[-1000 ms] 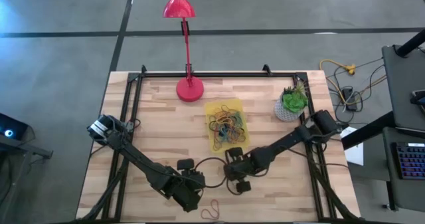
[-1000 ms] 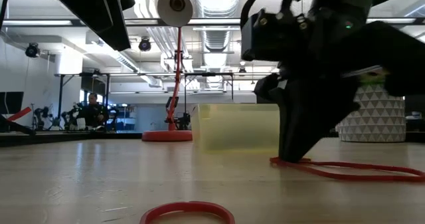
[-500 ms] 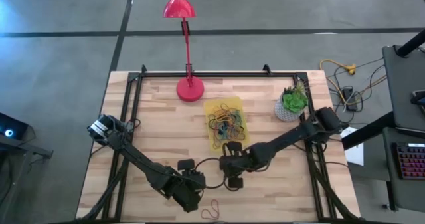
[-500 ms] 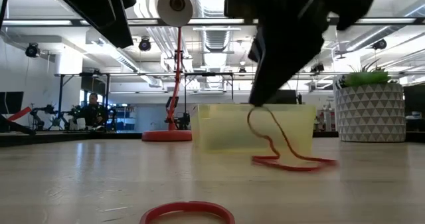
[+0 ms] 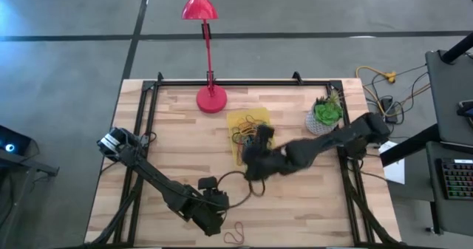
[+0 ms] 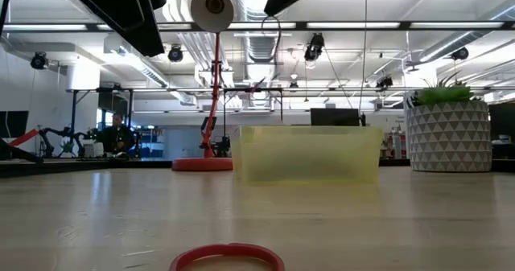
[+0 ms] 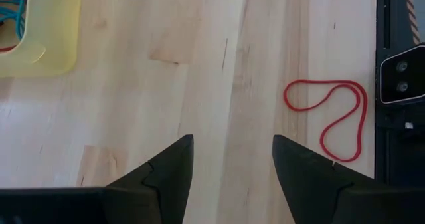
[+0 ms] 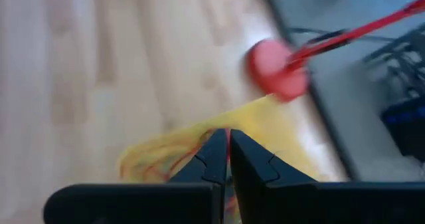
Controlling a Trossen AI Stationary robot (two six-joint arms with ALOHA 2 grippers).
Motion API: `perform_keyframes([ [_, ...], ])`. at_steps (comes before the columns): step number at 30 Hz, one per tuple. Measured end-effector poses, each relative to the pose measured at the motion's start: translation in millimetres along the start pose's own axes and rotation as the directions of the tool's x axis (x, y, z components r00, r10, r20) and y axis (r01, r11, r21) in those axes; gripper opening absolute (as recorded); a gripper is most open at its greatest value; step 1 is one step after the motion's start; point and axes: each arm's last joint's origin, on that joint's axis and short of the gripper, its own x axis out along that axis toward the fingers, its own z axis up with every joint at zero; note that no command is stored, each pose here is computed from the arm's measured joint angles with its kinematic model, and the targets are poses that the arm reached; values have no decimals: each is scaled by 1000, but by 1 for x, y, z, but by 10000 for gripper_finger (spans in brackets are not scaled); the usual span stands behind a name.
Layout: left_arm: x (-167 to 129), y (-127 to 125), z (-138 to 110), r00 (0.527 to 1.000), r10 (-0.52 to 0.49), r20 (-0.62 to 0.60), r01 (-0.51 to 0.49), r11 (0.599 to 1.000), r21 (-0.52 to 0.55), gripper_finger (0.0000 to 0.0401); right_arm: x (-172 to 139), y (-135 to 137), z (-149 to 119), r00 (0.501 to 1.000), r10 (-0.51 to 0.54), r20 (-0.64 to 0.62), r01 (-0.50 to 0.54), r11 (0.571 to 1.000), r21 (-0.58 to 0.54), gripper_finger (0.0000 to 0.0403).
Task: Pick and place rubber bands into bin
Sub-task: Put the red rubber band into the yellow bin
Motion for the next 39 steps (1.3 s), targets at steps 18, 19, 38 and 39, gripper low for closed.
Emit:
perform_keyframes([
  [18, -3, -8, -3, 999, -53, -9, 52, 998, -46, 189, 38, -26, -13, 978, 116, -171, -97, 989, 111, 42],
  [19, -4, -9, -4, 998, -56, -8, 56, 997, -43, 189, 39, -25, -15, 974, 136, -182, -117, 987, 111, 54],
  [38, -2, -66, -47, 904, -422, 75, 373, 861, 345, 189, -41, 80, -65, 914, 337, -225, -394, 869, -300, 203],
  [39, 1, -67, -46, 893, -438, 99, 377, 851, 366, 189, -45, 87, -70, 911, 343, -229, -402, 864, -303, 203],
])
